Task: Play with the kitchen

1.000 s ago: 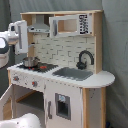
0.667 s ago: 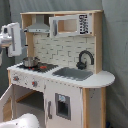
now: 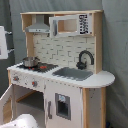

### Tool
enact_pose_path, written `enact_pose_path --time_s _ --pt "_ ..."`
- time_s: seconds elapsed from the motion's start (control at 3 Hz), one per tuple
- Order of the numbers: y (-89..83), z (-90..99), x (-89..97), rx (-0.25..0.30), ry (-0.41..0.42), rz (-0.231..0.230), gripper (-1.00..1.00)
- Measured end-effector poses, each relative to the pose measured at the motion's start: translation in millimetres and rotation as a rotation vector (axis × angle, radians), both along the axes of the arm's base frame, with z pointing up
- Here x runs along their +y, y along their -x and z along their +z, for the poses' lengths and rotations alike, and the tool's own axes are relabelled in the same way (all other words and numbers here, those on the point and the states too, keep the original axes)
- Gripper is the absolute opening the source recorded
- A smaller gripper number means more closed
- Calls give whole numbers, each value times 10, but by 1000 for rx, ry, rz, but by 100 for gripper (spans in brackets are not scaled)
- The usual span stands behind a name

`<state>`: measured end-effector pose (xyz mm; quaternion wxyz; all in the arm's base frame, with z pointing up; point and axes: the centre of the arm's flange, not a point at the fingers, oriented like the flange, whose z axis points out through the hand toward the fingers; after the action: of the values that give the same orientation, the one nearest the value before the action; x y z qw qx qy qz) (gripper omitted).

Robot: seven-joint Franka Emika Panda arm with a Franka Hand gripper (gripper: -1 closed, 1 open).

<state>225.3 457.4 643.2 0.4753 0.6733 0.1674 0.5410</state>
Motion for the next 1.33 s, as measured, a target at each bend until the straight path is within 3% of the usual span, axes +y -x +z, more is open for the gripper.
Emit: enact_pose_path --time_s 0.67,1.0,1.33 --pt "551 -246 568 -7 180 19 100" --pt "815 -491 788 -6 270 20 100" --pt "987 -888 985 9 367 32 100"
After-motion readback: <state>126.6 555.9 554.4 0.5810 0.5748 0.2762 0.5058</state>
